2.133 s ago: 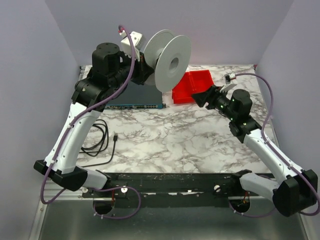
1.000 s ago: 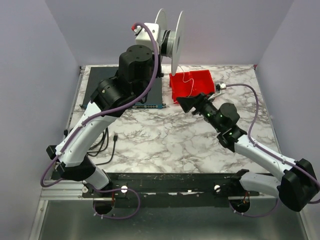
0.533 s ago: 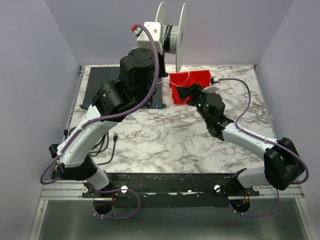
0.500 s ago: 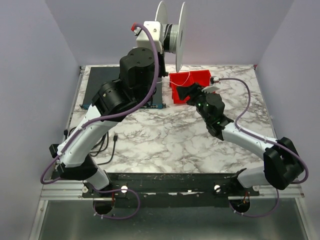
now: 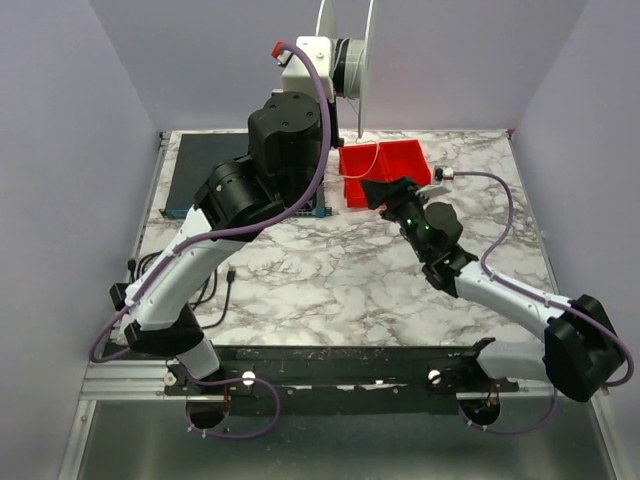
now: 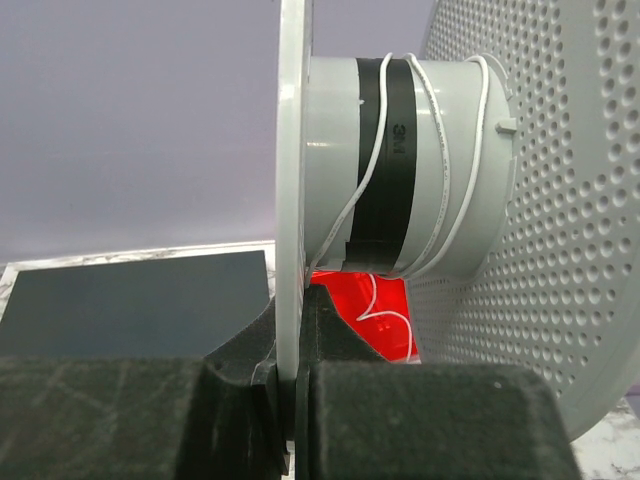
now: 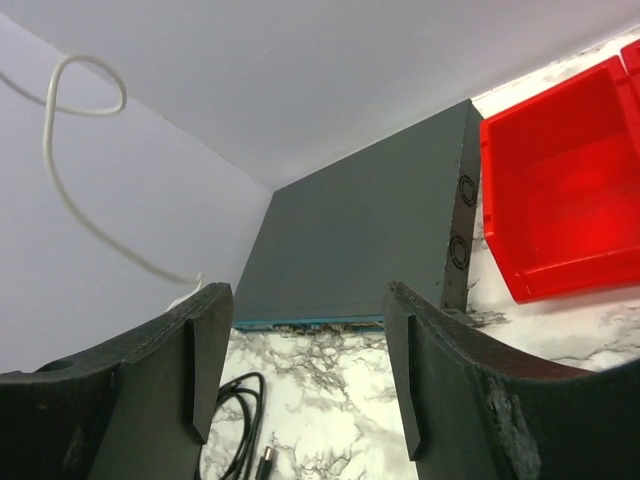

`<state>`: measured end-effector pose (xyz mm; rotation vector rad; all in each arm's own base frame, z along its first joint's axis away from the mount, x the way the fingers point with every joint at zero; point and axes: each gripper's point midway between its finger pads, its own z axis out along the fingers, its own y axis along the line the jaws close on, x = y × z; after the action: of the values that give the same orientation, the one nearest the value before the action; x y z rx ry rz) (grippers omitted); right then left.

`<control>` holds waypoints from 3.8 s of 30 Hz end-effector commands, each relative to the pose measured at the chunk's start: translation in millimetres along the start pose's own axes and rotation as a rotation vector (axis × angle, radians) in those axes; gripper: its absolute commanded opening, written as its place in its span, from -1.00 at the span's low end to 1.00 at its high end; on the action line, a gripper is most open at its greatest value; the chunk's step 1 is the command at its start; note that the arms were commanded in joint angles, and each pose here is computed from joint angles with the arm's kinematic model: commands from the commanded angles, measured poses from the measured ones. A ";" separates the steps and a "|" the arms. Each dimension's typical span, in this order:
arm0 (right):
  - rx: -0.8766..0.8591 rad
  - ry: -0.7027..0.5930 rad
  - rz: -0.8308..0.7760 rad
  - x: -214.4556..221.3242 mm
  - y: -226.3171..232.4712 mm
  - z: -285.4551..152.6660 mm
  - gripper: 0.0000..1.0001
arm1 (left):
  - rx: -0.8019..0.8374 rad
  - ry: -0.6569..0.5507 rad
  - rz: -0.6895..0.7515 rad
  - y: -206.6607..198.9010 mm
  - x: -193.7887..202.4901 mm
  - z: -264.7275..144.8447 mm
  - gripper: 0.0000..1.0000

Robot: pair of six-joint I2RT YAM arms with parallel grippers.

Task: Wrap the cables

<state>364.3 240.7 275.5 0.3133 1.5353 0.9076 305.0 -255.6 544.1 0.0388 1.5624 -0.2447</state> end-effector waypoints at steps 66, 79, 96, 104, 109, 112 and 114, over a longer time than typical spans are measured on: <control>0.024 0.282 -0.127 50.2 38.2 -15.3 -0.99 | -0.034 -0.067 -0.059 -4.0 -11.9 36.9 -1.00; -0.115 0.430 -0.344 8.8 109.6 -72.6 -0.99 | -0.115 0.083 0.075 11.4 79.4 103.6 -1.00; -0.023 0.210 -0.587 -112.7 145.5 -71.6 -0.99 | 0.057 0.228 0.165 4.6 174.3 95.0 -1.00; -0.026 0.172 -0.633 -124.8 148.8 -49.3 -0.99 | 0.162 0.255 0.156 9.1 195.8 59.1 -1.00; -0.022 0.187 -0.619 -129.0 127.8 -24.0 -0.99 | 0.248 0.248 0.202 6.6 204.5 32.8 -1.00; -0.018 0.179 -0.599 -139.8 117.0 -11.1 -0.99 | 0.294 0.239 0.229 8.2 203.7 17.1 -1.00; -0.017 0.179 -0.591 -145.5 110.9 -3.6 -0.99 | 0.325 0.229 0.226 10.1 201.0 7.3 -1.00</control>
<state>345.4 213.6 438.2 -0.2113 1.7031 0.4157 327.4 -268.4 303.7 0.4883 1.8545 -0.2001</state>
